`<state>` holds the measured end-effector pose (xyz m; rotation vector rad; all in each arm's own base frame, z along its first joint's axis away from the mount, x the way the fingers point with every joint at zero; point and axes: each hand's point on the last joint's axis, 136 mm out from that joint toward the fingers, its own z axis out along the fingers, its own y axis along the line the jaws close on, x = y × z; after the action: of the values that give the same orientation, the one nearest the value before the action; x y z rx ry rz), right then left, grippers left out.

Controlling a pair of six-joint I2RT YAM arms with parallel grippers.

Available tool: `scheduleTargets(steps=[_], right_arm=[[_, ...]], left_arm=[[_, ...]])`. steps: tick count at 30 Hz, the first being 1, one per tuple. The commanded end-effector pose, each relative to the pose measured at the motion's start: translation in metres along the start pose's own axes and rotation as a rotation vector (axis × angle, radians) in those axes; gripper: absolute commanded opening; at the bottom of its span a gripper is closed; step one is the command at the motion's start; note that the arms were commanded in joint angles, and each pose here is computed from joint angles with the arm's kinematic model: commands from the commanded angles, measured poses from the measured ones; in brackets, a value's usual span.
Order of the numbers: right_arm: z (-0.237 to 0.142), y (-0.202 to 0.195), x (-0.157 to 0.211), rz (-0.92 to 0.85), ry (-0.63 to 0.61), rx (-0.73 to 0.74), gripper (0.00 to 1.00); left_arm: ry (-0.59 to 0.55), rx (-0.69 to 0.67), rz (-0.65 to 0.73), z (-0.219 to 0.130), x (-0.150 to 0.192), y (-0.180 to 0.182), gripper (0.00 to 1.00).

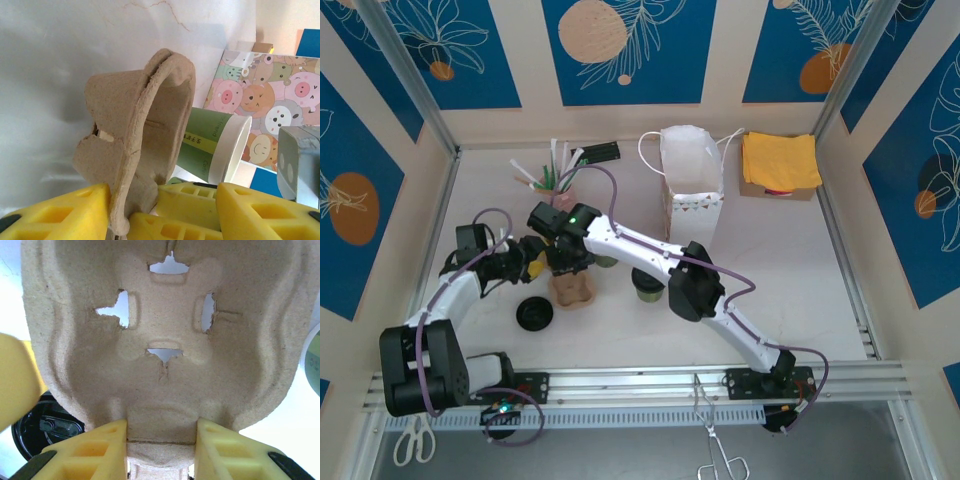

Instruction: Pack the takeout coffee

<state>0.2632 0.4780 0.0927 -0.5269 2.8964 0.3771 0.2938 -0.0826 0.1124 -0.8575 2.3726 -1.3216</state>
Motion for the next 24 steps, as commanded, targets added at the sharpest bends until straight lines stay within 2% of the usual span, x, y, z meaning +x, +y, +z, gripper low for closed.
scheduleTargets(steps=[1, 11, 24], right_arm=[[-0.029, 0.019, -0.004, -0.034, -0.042, -0.066, 0.33], [-0.023, 0.002, -0.005, 0.018, -0.019, -0.030, 0.33], [-0.020, 0.004, -0.004, 0.009, -0.011, -0.045, 0.33]], left_arm=[[0.006, 0.007, 0.003, 0.001, 0.000, 0.004, 0.57], [-0.012, -0.048, 0.022, -0.006, 0.002, 0.006, 0.59], [-0.003, 0.030, 0.047, -0.009, 0.004, -0.011, 0.54]])
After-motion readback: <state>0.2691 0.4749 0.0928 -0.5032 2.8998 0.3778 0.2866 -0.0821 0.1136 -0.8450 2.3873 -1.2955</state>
